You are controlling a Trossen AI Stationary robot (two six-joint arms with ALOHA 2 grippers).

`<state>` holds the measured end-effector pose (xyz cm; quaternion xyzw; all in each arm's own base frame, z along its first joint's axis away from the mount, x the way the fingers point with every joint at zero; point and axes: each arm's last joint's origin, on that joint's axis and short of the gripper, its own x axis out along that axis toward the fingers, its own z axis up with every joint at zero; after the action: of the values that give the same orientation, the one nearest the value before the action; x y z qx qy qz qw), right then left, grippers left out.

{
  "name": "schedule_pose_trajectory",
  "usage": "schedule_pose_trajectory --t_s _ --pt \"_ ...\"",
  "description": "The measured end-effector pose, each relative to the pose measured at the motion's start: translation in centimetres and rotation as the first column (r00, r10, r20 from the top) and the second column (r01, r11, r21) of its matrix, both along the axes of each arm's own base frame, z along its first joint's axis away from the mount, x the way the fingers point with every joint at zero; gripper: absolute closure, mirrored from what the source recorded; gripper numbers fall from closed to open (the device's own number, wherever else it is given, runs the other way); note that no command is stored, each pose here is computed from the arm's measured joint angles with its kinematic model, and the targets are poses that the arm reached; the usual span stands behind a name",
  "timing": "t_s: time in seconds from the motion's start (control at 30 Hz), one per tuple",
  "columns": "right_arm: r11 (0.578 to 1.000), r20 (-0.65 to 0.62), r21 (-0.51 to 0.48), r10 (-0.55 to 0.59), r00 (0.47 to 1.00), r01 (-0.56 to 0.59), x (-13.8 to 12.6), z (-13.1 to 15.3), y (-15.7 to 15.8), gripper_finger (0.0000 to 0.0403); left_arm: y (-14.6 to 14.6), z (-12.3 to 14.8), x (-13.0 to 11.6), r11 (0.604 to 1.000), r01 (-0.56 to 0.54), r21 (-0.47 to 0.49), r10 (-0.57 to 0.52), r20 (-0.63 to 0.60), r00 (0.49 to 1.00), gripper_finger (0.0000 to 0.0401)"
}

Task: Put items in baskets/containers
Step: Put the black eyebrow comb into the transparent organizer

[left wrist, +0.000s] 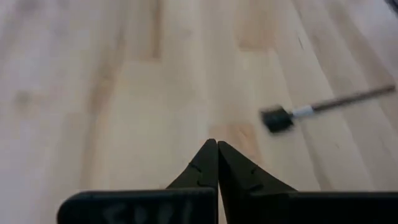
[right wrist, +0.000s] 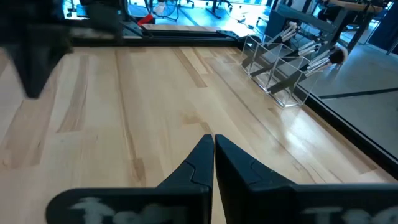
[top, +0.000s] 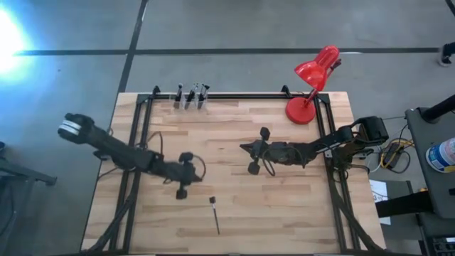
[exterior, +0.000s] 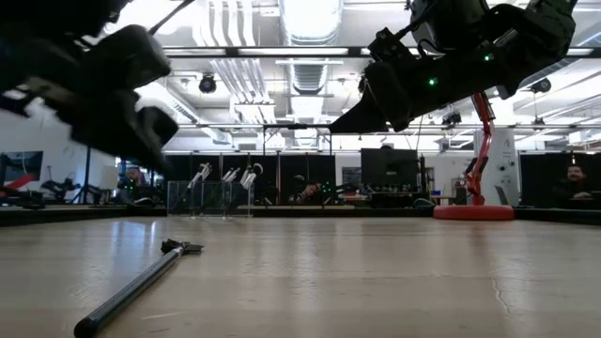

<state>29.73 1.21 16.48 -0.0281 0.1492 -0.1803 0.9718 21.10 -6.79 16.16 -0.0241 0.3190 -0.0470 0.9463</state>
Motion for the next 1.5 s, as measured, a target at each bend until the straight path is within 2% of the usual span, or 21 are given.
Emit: schedule_pose_trajectory --t_s 0.1,0.3,0.43,0.6,0.77,1.07,1.5 --pt "1.000 -0.001 0.000 0.000 1.000 0.000 0.0 0.0 0.0 0.0394 -1.6 -1.0 0.1 1.000 -0.012 -0.004 0.012 -0.033 0.999 0.0385" --pt "1.000 0.001 0.014 -0.004 1.000 0.004 -0.1 -0.1 0.0 0.0394 -4.2 -1.9 2.0 0.995 -0.070 -0.068 0.068 -0.038 0.997 0.0337" --pt "1.000 -0.004 0.017 -0.005 1.000 0.005 -0.2 -0.3 0.0 0.0394 -5.4 -2.4 3.3 0.986 -0.131 -0.108 0.124 -0.065 0.990 0.0311" --pt "1.000 -0.009 0.019 -0.006 1.000 0.006 -0.4 -0.5 0.0 0.0394 -6.7 -3.1 4.4 0.981 -0.143 -0.132 0.131 -0.095 0.987 0.0292" --pt "1.000 -0.010 0.020 -0.006 1.000 0.007 -0.4 -0.5 0.0 0.0394 -7.1 -3.6 4.4 0.977 -0.159 -0.140 0.142 -0.126 0.982 0.0286" --pt "1.000 -0.009 0.022 -0.007 1.000 0.007 -0.4 -0.5 0.0 0.0394 -7.6 -3.5 4.3 0.969 -0.175 -0.173 0.157 -0.111 0.981 0.0286" --pt "1.000 -0.009 0.021 -0.007 1.000 0.007 -0.4 -0.5 0.0 0.0394 -7.8 -3.5 4.1 0.968 -0.190 -0.165 0.175 -0.101 0.979 0.0286"
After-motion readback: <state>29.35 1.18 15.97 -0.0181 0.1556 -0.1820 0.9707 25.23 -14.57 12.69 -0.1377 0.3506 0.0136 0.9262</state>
